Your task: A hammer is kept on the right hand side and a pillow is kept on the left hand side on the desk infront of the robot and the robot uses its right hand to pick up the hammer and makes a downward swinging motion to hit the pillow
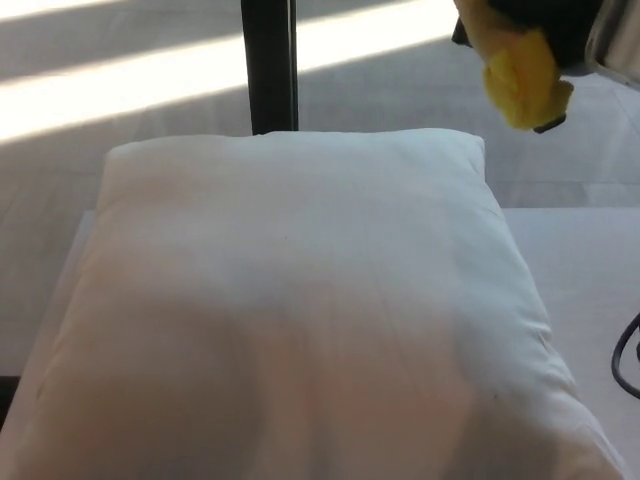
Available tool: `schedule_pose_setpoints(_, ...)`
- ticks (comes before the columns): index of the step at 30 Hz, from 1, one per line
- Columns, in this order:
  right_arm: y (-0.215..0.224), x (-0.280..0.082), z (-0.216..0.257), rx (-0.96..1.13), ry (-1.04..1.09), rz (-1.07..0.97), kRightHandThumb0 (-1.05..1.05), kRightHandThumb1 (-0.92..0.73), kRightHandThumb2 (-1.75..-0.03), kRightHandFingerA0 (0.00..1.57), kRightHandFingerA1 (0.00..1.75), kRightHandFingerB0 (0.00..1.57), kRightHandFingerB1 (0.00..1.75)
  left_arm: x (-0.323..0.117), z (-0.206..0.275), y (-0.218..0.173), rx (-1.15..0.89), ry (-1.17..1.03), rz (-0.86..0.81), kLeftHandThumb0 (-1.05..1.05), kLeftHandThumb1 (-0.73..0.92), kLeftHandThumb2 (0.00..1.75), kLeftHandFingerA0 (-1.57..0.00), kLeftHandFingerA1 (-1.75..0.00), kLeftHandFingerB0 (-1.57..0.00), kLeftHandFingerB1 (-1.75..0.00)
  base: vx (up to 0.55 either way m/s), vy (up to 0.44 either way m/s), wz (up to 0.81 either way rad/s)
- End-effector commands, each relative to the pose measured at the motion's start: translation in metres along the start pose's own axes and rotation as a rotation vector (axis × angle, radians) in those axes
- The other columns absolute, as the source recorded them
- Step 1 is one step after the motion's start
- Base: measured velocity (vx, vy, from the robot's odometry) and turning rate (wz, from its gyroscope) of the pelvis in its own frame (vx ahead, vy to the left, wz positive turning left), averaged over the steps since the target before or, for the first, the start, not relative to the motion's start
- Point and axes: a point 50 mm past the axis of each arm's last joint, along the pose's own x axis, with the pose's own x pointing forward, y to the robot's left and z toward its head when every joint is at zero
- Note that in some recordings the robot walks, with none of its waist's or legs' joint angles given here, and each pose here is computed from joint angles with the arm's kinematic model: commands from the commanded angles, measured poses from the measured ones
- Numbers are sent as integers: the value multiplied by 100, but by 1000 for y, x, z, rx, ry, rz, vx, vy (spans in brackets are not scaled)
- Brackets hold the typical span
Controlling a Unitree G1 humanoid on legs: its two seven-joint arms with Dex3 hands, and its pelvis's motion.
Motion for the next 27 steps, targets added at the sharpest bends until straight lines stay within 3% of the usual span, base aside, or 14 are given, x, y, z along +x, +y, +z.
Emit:
schedule_pose_setpoints(1,-1,6,-23,-40,72,0,-31,-59,-115,110,175,87,145,0,8,6,-3,-33,10,-64,76,63,-74,-57,-61,-50,0,0,0)
schedule_pose_setpoints(6,-9,13,-58,-235,190,-62,-25,-61,-116,105,175,78,156,2,15,4,-6,-48,6,-63,77,63,-72,-56,-54,-49,0,0,0)
schedule_pose_setpoints(8,-19,15,-89,-291,279,-58,-25,-62,-113,103,175,84,152,3,18,4,-11,-44,21,-63,76,63,-72,-54,-57,-49,0,0,0)
schedule_pose_setpoints(10,-22,15,-98,-325,310,-60,-26,-63,-111,103,175,74,162,3,18,4,-7,-45,11,-63,77,63,-70,-55,-56,-49,0,0,0)
schedule_pose_setpoints(11,-25,15,-107,-306,333,-63,-26,-67,-108,102,175,72,161,3,18,4,-1,-40,9,-64,77,63,-69,-53,-56,-48,0,0,0)
schedule_pose_setpoints(12,-27,14,-113,-289,373,-81,-31,-68,-101,102,175,77,144,3,20,4,2,-52,4,-65,78,63,-69,-54,-56,-48,0,0,0)
schedule_pose_setpoints(13,-28,13,-116,-277,390,-87,-32,-78,-88,101,175,66,151,3,20,3,-4,-50,4,-65,77,63,-69,-54,-54,-48,0,0,0)
schedule_pose_setpoints(14,-32,12,-127,-249,436,-86,-34,-75,-86,101,175,60,158,4,21,3,-11,-55,1,-67,76,63,-72,-59,-57,-50,0,0,0)
schedule_pose_setpoints(16,-36,11,-135,-230,476,-77,-34,-75,-86,101,175,60,158,4,24,3,-6,-69,-5,-67,76,63,-72,-59,-57,-50,0,0,0)
schedule_pose_setpoints(17,-43,8,-159,-197,520,-70,-33,-73,-93,102,175,76,146,4,26,3,15,-74,2,-64,77,63,-73,-57,-59,-50,0,0,0)
schedule_pose_setpoints(19,-47,6,-170,-181,539,-68,-33,-73,-93,102,175,76,146,4,28,3,28,-78,4,-64,77,63,-73,-57,-59,-50,0,0,0)
schedule_pose_setpoints(21,-57,-5,-224,-233,704,-121,-29,-69,-100,103,175,82,153,5,27,0,-25,-66,2,-62,77,63,-73,-56,-52,-48,0,0,0)
schedule_pose_setpoints(23,-59,-10,-240,-254,755,-142,-31,-77,-92,103,175,73,165,5,26,1,-20,-64,0,-64,77,63,-74,-56,-52,-47,0,0,0)
schedule_pose_setpoints(27,-63,-17,-264,-278,811,-146,-34,-81,-88,106,175,77,167,5,28,1,-4,-69,5,-63,77,63,-74,-57,-54,-49,0,0,0)
